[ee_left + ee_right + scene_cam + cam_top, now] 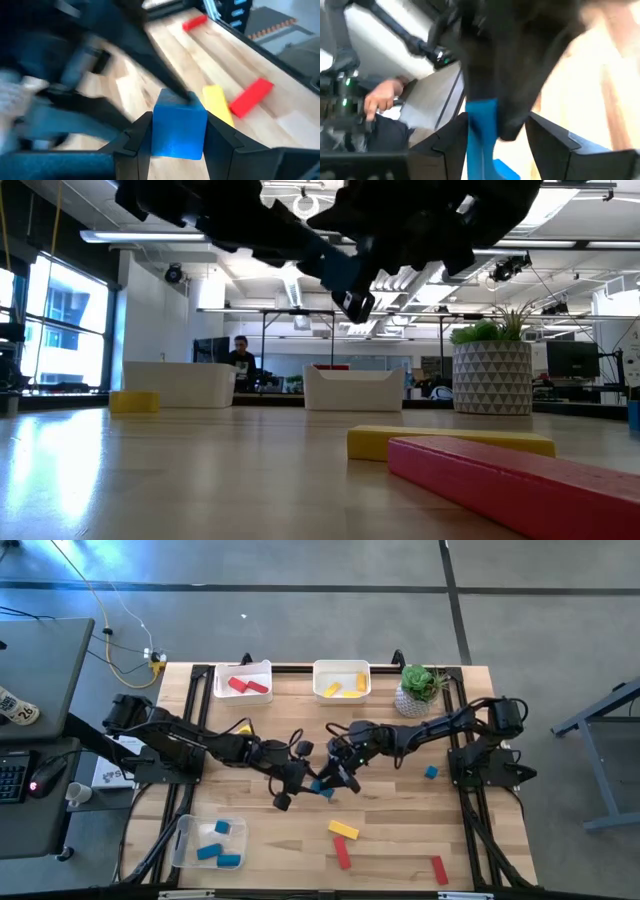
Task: Sort & place blocks by color
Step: Put the blue block into the transparent bin
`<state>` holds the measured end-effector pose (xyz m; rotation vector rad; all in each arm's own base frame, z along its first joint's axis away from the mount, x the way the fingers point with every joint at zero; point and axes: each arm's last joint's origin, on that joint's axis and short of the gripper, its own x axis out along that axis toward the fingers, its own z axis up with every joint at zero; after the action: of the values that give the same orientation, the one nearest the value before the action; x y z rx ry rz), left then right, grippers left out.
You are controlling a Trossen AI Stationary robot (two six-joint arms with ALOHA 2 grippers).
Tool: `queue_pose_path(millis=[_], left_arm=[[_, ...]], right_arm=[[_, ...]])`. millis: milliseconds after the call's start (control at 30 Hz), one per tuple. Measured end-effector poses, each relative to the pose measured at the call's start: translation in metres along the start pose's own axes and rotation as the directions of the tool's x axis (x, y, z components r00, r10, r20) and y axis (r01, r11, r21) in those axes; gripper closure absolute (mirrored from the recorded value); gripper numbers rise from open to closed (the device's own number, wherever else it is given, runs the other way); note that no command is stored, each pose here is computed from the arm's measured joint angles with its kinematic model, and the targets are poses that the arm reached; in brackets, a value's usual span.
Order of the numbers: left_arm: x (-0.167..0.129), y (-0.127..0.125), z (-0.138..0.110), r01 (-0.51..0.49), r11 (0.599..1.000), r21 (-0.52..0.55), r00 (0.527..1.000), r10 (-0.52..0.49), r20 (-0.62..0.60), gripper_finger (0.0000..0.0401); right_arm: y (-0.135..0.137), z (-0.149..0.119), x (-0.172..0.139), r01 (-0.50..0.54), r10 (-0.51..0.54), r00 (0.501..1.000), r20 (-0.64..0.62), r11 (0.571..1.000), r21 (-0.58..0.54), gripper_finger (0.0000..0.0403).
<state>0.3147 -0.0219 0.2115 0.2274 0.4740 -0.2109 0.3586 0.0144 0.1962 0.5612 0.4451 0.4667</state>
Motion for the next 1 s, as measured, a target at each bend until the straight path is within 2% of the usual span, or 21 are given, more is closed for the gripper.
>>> queue_pose_path(millis=[267, 467, 600, 1000], left_arm=[[-0.005, -0.021, 0.0, 0.031, 0.999, -0.013, 0.997, -0.031, -0.065, 0.0289], [-0.017, -0.039, 0.005, -0.013, 0.999, -0.036, 0.994, 0.009, -0.11, 0.0289], [-0.029, -0.051, 0.009, -0.042, 0.997, -0.073, 0.99, 0.031, -0.137, 0.0289], [-0.065, -0.086, 0.007, -0.032, 0.974, -0.226, 0.966, -0.029, -0.259, 0.0289]], right_arm=[[-0.01, 0.005, -0.008, -0.012, 0.012, 1.0, -0.005, 1.0, 0.025, 0.0217], [-0.009, 0.003, -0.008, -0.059, 0.061, 0.997, -0.045, 0.997, 0.045, 0.0217], [-0.005, 0.0, -0.005, -0.081, 0.083, 0.994, -0.069, 0.996, 0.038, 0.0217], [0.009, -0.006, 0.002, -0.114, 0.115, 0.99, -0.087, 0.993, 0.02, 0.0217]])
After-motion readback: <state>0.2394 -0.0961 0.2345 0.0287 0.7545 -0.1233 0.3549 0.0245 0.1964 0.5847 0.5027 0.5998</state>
